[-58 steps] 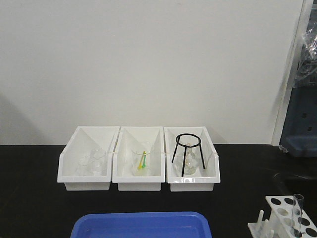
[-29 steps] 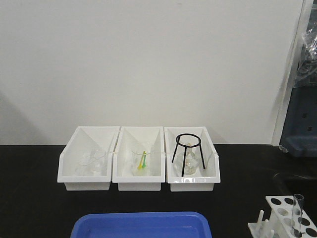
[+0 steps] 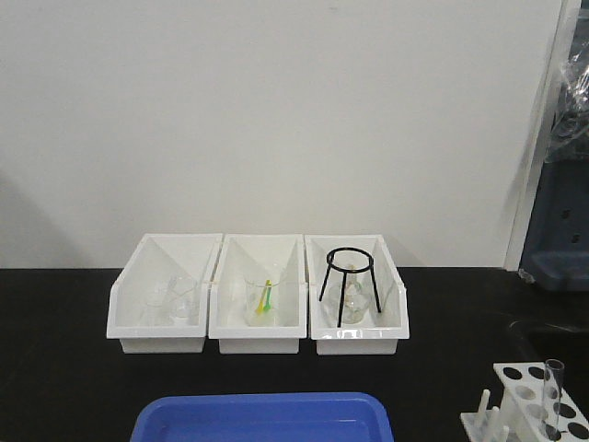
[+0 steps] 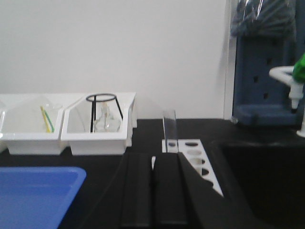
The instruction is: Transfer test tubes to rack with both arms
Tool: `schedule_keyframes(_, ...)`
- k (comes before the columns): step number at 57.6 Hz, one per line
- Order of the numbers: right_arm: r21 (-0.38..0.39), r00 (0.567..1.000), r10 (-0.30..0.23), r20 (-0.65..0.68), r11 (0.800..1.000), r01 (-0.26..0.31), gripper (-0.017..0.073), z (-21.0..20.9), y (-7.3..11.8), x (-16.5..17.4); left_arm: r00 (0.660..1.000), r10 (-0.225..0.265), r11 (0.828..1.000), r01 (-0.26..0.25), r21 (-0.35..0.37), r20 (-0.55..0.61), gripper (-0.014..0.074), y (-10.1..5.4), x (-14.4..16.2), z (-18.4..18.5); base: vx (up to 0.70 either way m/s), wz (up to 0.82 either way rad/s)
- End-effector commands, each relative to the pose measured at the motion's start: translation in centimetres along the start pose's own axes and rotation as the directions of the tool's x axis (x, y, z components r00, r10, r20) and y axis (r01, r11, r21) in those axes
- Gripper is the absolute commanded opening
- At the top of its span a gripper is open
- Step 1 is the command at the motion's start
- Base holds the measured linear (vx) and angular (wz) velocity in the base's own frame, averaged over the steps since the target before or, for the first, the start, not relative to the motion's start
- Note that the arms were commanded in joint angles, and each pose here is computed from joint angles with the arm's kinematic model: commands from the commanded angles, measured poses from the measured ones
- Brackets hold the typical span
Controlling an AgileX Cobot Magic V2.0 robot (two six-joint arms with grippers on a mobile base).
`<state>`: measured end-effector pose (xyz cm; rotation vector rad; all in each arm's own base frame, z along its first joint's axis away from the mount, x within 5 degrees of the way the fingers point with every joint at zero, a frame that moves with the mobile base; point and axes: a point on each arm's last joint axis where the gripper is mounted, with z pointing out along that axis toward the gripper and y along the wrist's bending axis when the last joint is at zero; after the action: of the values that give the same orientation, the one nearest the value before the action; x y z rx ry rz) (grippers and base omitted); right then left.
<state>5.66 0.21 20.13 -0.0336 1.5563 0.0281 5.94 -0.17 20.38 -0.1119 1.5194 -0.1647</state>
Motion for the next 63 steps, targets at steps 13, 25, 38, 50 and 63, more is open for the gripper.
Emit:
schedule_keyframes(13, -0.010, 0.997, -0.009, 0.080, 1.000, 0.010, -0.0009, -0.04, 0.08, -0.07, 0.996, -0.007, 1.000, 0.006, 0.012, 0.090, -0.0004, -0.22, -1.46, -0.01, 0.00, 0.00)
schedule_keyframes(25, -0.010, 0.997, -0.009, 0.079, 1.000, 0.010, -0.0009, -0.04, 0.08, -0.07, 0.996, -0.007, 1.000, 0.006, 0.012, 0.090, -0.0004, -0.22, -1.46, -0.01, 0.00, 0.00)
schedule_keyframes(38, -0.010, 0.997, -0.009, 0.079, 1.000, 0.010, -0.0009, -0.04, 0.08, -0.07, 0.996, -0.007, 1.000, 0.006, 0.012, 0.090, -0.0004, -0.22, -1.46, -0.01, 0.00, 0.00)
schedule_keyframes(50, -0.010, 0.997, -0.009, 0.079, 1.000, 0.010, -0.0009, -0.04, 0.08, -0.07, 0.996, -0.007, 1.000, 0.006, 0.012, 0.090, -0.0004, -0.22, -1.46, -0.01, 0.00, 0.00)
schedule_keyframes(63, -0.010, 0.997, -0.009, 0.079, 1.000, 0.010, -0.0009, -0.04, 0.08, -0.07, 0.996, -0.007, 1.000, 0.006, 0.012, 0.090, -0.0004, -0.22, -1.46, -0.01, 0.00, 0.00)
